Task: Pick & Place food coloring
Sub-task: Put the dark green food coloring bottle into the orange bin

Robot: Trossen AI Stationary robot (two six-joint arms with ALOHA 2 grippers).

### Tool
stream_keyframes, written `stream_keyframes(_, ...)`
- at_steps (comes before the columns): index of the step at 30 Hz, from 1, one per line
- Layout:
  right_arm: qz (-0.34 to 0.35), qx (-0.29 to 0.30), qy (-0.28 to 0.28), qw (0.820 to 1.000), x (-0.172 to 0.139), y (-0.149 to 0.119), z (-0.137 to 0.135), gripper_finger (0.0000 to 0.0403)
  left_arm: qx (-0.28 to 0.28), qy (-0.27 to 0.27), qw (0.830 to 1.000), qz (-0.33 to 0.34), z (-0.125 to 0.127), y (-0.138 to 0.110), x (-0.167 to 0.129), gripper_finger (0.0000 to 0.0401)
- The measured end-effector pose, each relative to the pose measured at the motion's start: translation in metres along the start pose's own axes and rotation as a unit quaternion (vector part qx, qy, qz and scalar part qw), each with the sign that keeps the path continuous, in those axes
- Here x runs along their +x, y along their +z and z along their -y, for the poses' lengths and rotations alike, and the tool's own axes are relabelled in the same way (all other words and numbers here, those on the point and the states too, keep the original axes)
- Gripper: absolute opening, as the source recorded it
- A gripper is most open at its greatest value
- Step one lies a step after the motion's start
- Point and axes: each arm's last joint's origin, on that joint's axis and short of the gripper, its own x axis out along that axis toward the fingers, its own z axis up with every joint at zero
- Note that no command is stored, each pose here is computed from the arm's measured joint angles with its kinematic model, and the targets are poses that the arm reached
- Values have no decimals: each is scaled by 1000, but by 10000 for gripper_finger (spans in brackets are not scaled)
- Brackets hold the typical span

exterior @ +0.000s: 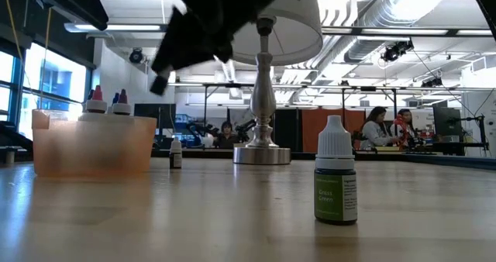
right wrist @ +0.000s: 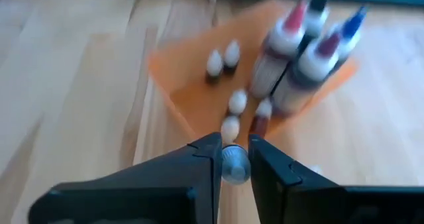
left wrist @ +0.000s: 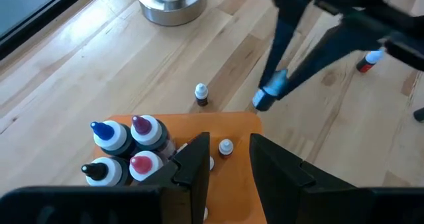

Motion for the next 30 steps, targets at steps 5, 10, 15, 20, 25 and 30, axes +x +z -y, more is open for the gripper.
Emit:
stream_keyframes(5,25,-15,3,1000,-5,13,-5,51,0,-2,1000,-5,0,0,0,106)
stream_keyframes(10,23,-3,0,1000,4,9,-4,51,1,-3,1000,-11,0,2,-3,106)
stream_keyframes(15,30,4,20,999,19,4,-4,50,8,2,1000,-10,-3,9,-10,106)
stream_keyframes(20,33,12,30,999,35,10,0,50,21,14,1000,2,-4,10,-11,106)
stream_keyframes(25,7,8,29,1000,53,6,1,52,22,16,1000,3,-5,10,-11,106)
stream_keyframes(30,-28,7,15,999,63,-4,6,53,30,18,999,1,-5,10,-11,106)
